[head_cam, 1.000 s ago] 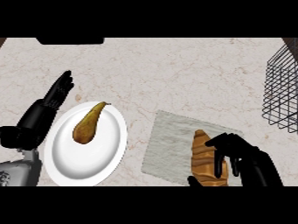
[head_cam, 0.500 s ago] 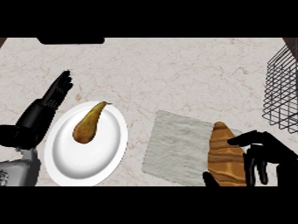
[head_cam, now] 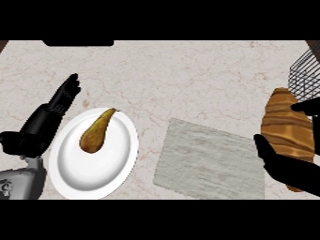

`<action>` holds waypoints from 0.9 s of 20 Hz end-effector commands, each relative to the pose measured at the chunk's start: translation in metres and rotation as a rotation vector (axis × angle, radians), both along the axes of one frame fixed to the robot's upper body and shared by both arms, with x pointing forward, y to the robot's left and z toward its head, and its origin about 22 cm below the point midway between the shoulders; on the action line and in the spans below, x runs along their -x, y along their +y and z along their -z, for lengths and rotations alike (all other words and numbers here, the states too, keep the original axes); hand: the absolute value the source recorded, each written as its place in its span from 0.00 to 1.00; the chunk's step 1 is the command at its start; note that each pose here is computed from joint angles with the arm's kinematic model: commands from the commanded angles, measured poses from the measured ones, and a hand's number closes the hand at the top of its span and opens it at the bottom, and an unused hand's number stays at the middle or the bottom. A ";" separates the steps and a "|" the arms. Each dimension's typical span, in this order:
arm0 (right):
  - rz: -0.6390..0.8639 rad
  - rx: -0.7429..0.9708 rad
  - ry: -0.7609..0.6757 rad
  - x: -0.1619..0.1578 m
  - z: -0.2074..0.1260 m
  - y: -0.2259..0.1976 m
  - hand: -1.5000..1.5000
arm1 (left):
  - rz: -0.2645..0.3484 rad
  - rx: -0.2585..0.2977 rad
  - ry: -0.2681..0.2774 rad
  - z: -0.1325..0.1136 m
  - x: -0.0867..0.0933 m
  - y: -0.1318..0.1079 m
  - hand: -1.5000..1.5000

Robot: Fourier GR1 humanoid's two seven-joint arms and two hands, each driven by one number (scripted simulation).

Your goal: Pick the croissant from the placemat and place it in the basket

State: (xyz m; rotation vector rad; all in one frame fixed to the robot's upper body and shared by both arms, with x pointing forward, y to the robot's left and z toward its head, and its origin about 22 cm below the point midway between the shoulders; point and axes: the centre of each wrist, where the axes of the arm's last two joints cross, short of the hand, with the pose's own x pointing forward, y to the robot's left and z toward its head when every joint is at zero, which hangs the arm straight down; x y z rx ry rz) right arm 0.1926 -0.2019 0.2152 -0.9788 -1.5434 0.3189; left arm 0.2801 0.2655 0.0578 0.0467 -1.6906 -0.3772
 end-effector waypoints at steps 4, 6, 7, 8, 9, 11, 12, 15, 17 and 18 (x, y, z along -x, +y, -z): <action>0.103 -0.076 -0.101 -0.030 -0.049 -0.047 1.00 | 0.005 0.000 -0.008 -0.008 0.014 0.005 0.50; 0.162 -0.095 -0.152 -0.056 -0.054 -0.051 1.00 | 0.007 -0.008 -0.018 -0.008 -0.012 -0.009 0.50; 0.168 -0.117 -0.157 -0.064 -0.063 -0.064 1.00 | 0.003 -0.010 -0.002 -0.005 -0.003 -0.005 0.50; 0.182 -0.113 -0.166 -0.063 -0.059 -0.064 1.00 | 0.002 -0.010 -0.002 -0.006 0.004 0.010 0.50; 0.215 -0.116 -0.178 -0.061 -0.063 -0.087 1.00 | 0.013 -0.006 -0.006 -0.009 0.008 0.001 0.50; 0.245 -0.132 -0.210 -0.072 -0.070 -0.094 1.00 | 0.022 -0.011 0.003 -0.003 0.006 0.004 0.50; 0.277 -0.116 -0.206 -0.072 -0.071 -0.092 1.00 | 0.018 -0.006 0.000 -0.010 0.012 -0.001 0.50; 0.299 -0.137 -0.222 -0.081 -0.072 -0.139 1.00 | 0.001 0.009 0.003 0.003 0.005 -0.013 0.50; 0.315 -0.124 -0.174 -0.109 -0.064 -0.139 1.00 | 0.015 0.020 0.016 -0.003 -0.001 0.002 0.50; 0.312 -0.145 -0.180 -0.103 -0.062 -0.144 1.00 | -0.001 0.011 -0.011 0.002 -0.009 0.003 0.50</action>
